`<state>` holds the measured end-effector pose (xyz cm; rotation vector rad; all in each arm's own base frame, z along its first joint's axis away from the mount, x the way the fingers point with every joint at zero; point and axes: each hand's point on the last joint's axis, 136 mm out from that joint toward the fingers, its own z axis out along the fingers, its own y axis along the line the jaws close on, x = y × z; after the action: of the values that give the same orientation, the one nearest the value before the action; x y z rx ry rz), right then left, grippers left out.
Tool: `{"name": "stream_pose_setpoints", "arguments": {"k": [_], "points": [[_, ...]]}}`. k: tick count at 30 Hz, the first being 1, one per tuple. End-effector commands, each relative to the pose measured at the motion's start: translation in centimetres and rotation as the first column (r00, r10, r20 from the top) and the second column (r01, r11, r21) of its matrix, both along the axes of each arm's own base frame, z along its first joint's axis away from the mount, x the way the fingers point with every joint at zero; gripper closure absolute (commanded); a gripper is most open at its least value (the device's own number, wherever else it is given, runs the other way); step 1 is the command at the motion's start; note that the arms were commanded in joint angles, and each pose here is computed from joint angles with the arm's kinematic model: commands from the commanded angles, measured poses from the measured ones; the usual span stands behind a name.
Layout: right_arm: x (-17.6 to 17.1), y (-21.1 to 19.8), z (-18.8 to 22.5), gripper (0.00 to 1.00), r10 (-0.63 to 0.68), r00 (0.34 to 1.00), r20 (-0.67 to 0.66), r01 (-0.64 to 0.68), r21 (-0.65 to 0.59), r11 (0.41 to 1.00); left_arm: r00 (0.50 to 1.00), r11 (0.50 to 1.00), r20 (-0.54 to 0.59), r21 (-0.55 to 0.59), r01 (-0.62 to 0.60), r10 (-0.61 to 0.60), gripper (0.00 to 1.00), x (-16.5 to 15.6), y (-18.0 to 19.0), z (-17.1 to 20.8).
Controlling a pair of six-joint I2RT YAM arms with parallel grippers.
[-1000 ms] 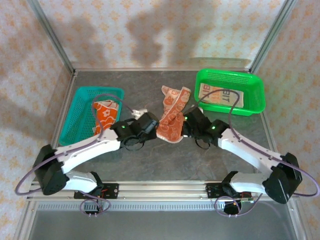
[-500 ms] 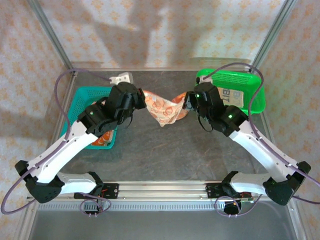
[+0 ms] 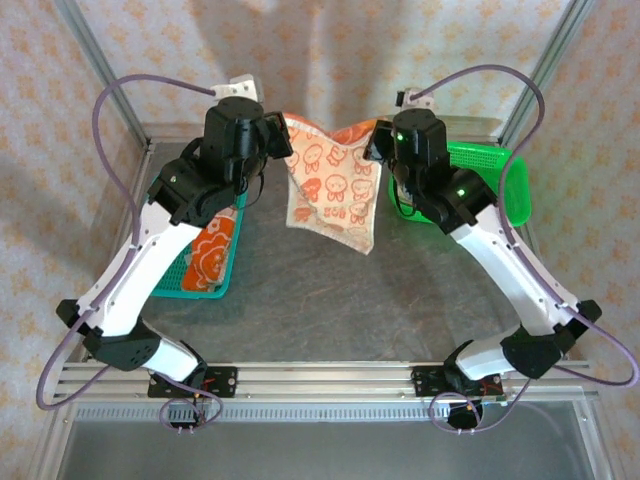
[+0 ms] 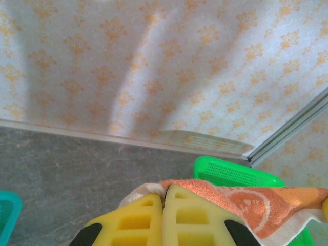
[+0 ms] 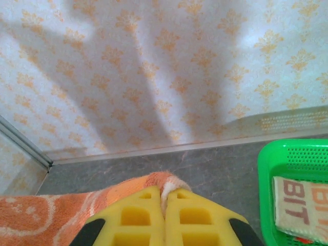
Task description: Fold and stack the towels
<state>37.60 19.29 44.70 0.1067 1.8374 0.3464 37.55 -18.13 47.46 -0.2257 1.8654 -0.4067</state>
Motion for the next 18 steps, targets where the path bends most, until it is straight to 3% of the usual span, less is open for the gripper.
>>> {"name": "stream_pose_setpoints", "arguments": {"k": [1, 8, 18], "points": [[1.5, -0.6, 1.1, 1.00, -0.038, 0.999, 0.022, 0.038, -0.016, 0.999, 1.000, 0.999, -0.002, 0.041, 0.012, -0.012, 1.00, 0.7, 0.5, 0.7], [1.0, -0.2, 1.3, 1.00, 0.005, 1.000, 0.011, -0.005, 0.004, 1.000, 0.999, 0.999, -0.013, 0.005, 0.053, -0.053, 1.00, -0.1, 0.2, 0.5], [-4.3, -0.9, 3.3, 1.00, 0.128, 0.991, 0.046, -0.132, 0.095, 0.987, 0.993, 0.990, 0.011, -0.072, 0.118, -0.118, 1.00, -5.9, 0.7, 1.3]]}}
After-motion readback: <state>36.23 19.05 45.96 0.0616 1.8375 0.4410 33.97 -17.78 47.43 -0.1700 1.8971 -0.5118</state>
